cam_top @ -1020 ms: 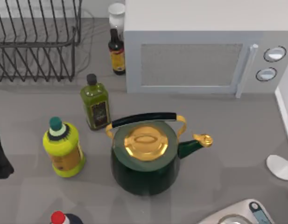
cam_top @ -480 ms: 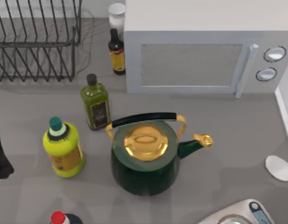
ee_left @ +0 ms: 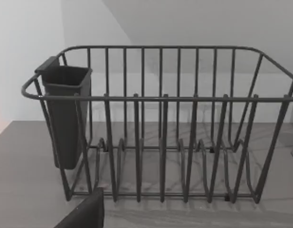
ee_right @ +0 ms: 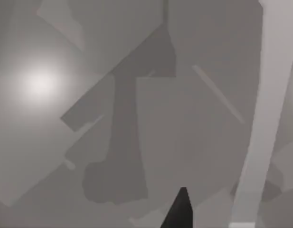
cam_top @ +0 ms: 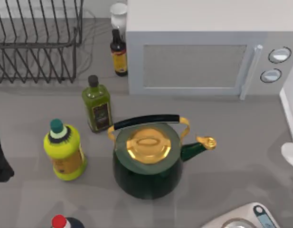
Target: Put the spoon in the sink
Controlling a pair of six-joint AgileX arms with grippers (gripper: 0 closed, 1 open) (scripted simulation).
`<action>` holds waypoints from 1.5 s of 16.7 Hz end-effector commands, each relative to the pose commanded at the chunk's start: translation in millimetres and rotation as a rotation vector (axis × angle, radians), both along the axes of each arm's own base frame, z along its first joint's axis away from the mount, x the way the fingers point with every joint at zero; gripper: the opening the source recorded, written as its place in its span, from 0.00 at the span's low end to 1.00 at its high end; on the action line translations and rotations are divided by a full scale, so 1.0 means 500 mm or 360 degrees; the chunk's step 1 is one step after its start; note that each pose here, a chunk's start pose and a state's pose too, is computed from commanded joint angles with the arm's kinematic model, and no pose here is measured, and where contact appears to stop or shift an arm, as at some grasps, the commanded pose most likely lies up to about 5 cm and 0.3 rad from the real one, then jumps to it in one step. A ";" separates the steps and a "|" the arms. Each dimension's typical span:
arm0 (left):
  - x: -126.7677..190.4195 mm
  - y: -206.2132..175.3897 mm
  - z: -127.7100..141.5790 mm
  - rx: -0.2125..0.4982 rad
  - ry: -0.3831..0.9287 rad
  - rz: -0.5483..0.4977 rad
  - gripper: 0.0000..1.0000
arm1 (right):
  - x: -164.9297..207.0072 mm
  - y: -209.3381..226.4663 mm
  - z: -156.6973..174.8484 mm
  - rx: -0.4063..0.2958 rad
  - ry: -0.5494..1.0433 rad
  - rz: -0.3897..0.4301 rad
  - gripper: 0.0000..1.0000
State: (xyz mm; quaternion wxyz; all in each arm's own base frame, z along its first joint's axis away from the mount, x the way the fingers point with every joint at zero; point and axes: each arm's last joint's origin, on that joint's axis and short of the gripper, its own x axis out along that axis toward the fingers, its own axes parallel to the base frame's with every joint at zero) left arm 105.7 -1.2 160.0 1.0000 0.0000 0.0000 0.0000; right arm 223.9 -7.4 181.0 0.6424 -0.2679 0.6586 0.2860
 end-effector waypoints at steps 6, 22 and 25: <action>0.000 0.000 0.000 0.0000 0.0000 0.0000 1.00 | -0.006 0.000 0.067 -0.0003 -0.0069 -0.0009 0.00; 0.000 0.000 0.000 0.0000 0.0000 0.0000 1.00 | 0.340 -0.049 0.125 0.0015 0.0079 0.0041 0.00; 0.000 0.000 0.000 0.0000 0.0000 0.0000 1.00 | 0.436 -0.072 0.119 0.0015 0.0035 0.0038 0.00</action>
